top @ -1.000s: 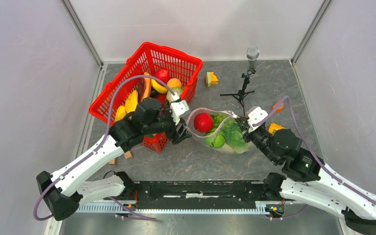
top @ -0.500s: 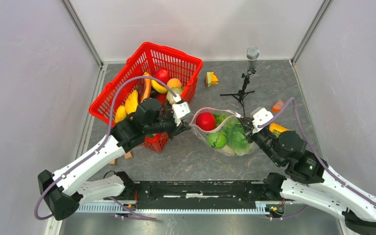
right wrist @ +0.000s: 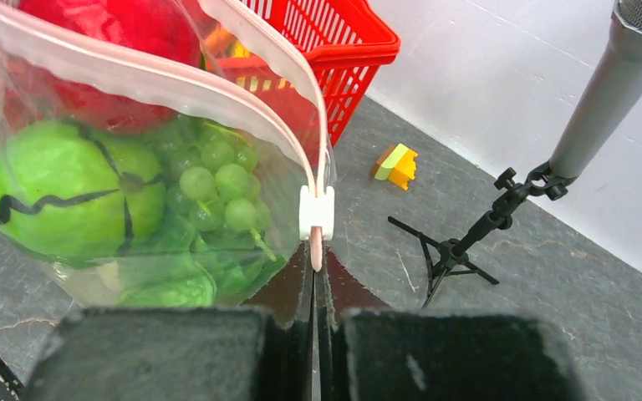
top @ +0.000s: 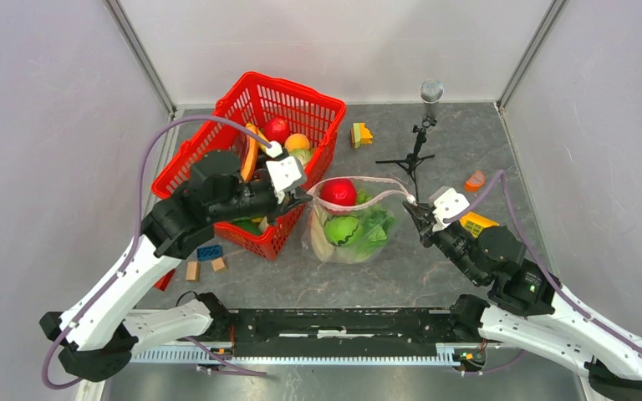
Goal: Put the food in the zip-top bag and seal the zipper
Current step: Adjust the zipper food storage bag at the center of the board.
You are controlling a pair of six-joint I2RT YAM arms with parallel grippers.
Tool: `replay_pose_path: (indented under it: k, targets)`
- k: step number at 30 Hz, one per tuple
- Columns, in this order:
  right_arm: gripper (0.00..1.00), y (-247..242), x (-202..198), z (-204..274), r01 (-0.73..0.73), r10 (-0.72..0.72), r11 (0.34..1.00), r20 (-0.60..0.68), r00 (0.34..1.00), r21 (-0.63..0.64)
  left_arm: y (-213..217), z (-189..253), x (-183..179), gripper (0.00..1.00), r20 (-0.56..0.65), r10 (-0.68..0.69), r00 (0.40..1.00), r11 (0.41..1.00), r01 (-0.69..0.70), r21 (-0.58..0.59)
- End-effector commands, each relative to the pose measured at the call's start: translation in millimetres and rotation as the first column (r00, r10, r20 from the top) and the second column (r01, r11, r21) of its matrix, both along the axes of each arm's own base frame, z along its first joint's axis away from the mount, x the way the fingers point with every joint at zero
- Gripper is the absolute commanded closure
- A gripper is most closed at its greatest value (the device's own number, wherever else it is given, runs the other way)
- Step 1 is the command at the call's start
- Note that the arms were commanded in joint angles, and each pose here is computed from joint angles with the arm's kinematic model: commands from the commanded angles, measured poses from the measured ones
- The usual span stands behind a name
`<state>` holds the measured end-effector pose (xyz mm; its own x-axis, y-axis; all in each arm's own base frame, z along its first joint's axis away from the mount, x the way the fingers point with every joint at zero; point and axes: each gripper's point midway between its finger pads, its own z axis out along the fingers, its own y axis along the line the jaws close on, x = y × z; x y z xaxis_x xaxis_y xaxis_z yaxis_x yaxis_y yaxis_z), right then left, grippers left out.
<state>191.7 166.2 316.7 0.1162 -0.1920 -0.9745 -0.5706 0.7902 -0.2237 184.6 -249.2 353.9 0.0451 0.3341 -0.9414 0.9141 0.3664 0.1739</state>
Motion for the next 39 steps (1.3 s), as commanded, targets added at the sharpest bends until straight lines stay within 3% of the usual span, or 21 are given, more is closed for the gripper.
replay_pose_path:
  k: [1,7,14,26,32,39]
  targets:
    - [1.00,2.3,-0.6,14.0,-0.012,0.010,0.998,0.031,0.999,0.057,13.2,-36.3,-0.6,0.98,-0.075,0.024,0.997,0.989,-0.013,0.148]
    - [1.00,11.6,-4.0,-2.8,-0.058,0.058,0.998,-0.003,0.998,0.016,12.9,-39.1,-12.0,0.98,-0.108,-0.004,0.994,0.992,0.017,0.122]
    - [1.00,34.8,-12.4,-21.4,-0.181,0.178,0.981,-0.050,0.983,-0.066,17.3,-54.2,-5.9,0.98,-0.129,0.058,0.990,0.990,-0.041,0.134]
    - [1.00,34.2,26.5,-41.0,-0.134,0.111,0.985,-0.193,0.975,-0.111,17.3,-56.8,8.7,0.98,-0.095,0.111,0.989,0.986,-0.098,0.135]
    - [1.00,31.6,33.4,-30.9,-0.248,0.241,0.968,-0.148,0.959,-0.030,11.1,-60.6,12.5,0.98,-0.102,0.105,0.989,0.988,-0.092,0.126]
    - [1.00,35.1,20.1,-21.0,-0.438,0.430,0.898,-0.117,0.895,-0.053,2.7,-47.3,2.9,0.98,-0.088,0.018,0.996,0.996,-0.009,0.093]
